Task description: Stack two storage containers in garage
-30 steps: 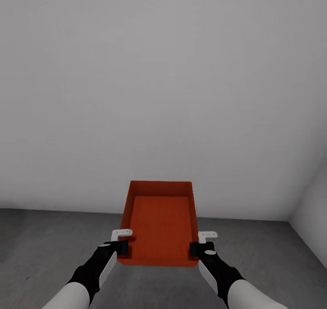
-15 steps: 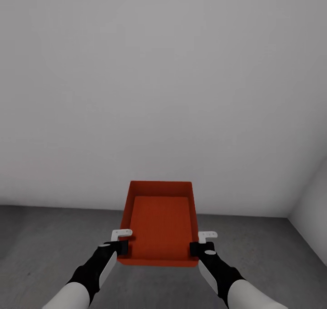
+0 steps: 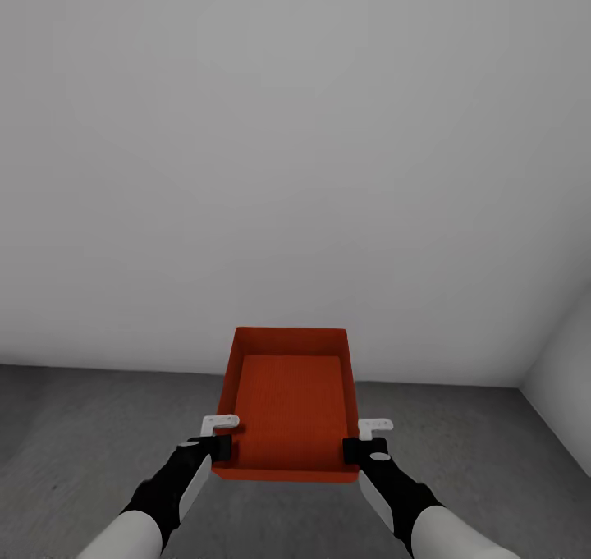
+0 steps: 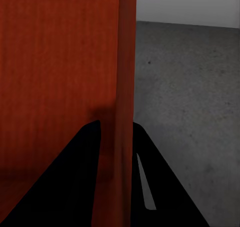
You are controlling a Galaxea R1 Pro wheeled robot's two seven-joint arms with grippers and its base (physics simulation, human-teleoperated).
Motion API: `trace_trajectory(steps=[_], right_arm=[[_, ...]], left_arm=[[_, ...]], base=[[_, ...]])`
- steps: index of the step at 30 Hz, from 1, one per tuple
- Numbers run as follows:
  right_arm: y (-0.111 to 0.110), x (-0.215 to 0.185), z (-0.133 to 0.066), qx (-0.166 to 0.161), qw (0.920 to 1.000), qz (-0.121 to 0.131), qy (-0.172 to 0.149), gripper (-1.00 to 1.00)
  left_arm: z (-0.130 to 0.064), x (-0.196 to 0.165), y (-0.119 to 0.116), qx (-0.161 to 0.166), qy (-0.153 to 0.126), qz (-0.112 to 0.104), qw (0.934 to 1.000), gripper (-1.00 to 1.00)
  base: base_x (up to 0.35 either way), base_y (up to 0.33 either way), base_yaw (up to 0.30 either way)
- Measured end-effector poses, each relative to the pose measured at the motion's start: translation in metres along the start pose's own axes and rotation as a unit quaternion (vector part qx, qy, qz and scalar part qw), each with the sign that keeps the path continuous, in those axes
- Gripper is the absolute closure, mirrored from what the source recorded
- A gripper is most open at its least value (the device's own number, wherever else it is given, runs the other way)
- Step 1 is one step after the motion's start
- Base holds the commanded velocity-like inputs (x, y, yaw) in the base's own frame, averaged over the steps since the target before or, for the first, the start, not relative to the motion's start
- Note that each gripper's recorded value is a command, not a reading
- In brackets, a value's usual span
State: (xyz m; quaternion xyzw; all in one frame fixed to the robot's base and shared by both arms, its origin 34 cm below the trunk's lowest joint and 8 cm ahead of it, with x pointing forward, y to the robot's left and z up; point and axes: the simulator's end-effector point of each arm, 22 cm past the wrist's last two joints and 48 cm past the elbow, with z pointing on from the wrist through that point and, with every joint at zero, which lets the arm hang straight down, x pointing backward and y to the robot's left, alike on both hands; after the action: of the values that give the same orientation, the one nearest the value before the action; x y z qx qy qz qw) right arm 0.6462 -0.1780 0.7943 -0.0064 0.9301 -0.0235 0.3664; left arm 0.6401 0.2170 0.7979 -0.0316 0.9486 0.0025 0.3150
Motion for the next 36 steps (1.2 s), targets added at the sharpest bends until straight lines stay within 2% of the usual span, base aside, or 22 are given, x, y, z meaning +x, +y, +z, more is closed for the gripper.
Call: trace_trajectory(steps=[36], right_arm=[[0.001,0.031,0.014,-0.001,0.9995,-0.002,0.030,1.00]], left_arm=[[0.017,0.029,0.001,-0.002,0.030,0.000,0.9995,1.00]], base=[[0.000,0.000,0.000]])
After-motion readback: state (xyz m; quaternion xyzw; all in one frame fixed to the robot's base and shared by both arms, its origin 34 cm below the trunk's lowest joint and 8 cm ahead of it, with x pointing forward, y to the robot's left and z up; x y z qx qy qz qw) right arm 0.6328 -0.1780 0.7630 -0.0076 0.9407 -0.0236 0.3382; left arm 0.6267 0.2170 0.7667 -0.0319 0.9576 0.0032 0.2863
